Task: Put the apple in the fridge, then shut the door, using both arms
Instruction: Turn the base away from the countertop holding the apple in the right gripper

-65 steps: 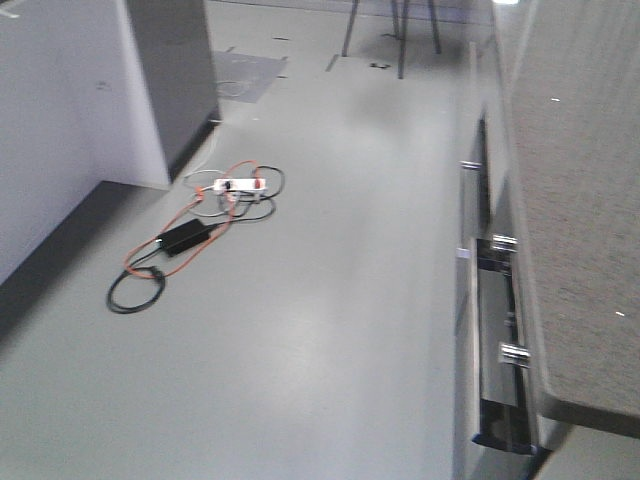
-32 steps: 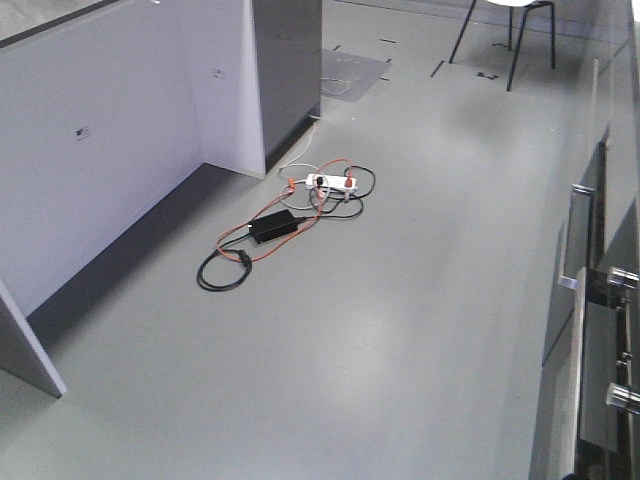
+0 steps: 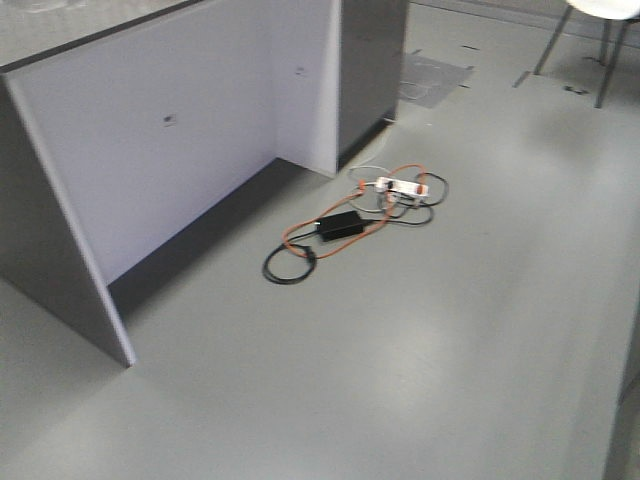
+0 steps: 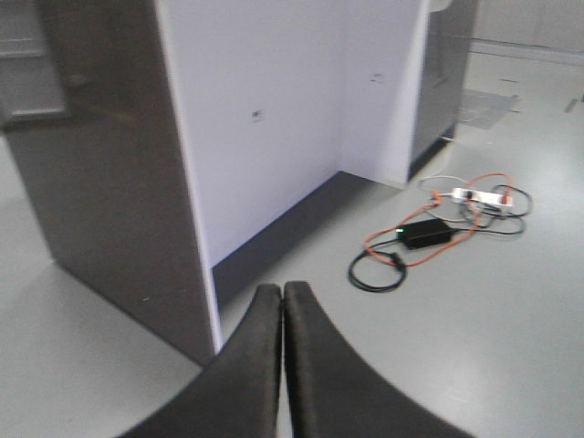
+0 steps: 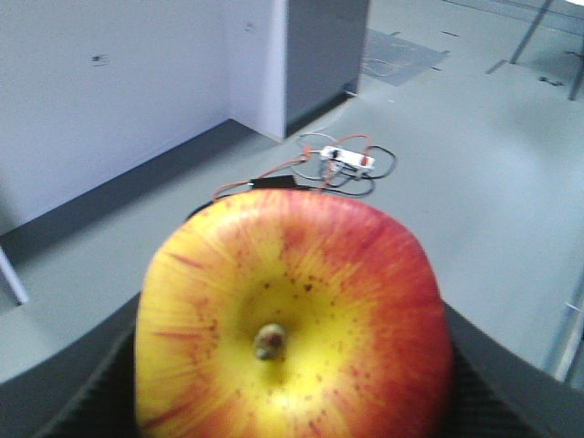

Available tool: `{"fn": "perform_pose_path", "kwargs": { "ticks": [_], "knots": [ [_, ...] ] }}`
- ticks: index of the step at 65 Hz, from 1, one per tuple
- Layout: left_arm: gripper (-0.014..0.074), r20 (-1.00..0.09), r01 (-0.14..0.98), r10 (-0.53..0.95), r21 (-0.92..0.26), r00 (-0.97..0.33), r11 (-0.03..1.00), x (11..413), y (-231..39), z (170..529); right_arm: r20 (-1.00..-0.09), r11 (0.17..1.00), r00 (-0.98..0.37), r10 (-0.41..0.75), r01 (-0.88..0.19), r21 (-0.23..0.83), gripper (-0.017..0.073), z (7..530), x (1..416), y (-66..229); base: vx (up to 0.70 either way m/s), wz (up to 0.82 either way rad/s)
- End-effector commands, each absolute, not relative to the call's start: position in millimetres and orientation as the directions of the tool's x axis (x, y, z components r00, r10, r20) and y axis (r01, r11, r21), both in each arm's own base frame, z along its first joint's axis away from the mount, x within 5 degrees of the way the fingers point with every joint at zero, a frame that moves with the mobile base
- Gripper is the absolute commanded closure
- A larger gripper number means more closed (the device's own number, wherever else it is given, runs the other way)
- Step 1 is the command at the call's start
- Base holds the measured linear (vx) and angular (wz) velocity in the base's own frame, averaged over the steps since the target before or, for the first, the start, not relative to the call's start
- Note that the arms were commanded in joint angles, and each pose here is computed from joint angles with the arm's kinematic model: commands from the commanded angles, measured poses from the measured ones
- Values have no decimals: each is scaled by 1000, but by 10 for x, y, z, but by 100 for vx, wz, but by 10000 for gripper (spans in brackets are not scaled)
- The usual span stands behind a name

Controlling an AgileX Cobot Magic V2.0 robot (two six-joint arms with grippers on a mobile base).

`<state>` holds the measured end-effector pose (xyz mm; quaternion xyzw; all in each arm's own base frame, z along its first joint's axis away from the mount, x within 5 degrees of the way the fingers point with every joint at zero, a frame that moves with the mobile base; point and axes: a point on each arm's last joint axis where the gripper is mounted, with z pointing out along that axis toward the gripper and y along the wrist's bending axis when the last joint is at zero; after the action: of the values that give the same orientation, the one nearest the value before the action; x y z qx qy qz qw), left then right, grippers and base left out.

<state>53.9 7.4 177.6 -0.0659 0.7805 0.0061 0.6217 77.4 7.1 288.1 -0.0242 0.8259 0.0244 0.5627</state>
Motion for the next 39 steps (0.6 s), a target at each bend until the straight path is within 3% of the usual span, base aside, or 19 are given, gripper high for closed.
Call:
{"fn": "perform_pose_path", "kwargs": {
  "ticks": [1, 39],
  "knots": [
    [599, -981, -91, -102, -88, -165, 992, 548, 60, 1771, -962, 999, -273, -4, -44, 8, 529, 3032, 799, 51, 0, 49],
    [599, -981, -91, -102, -88, -165, 992, 548, 60, 1771, -962, 999, -273, -4, -44, 8, 529, 3032, 799, 51, 1, 48]
  ]
}}
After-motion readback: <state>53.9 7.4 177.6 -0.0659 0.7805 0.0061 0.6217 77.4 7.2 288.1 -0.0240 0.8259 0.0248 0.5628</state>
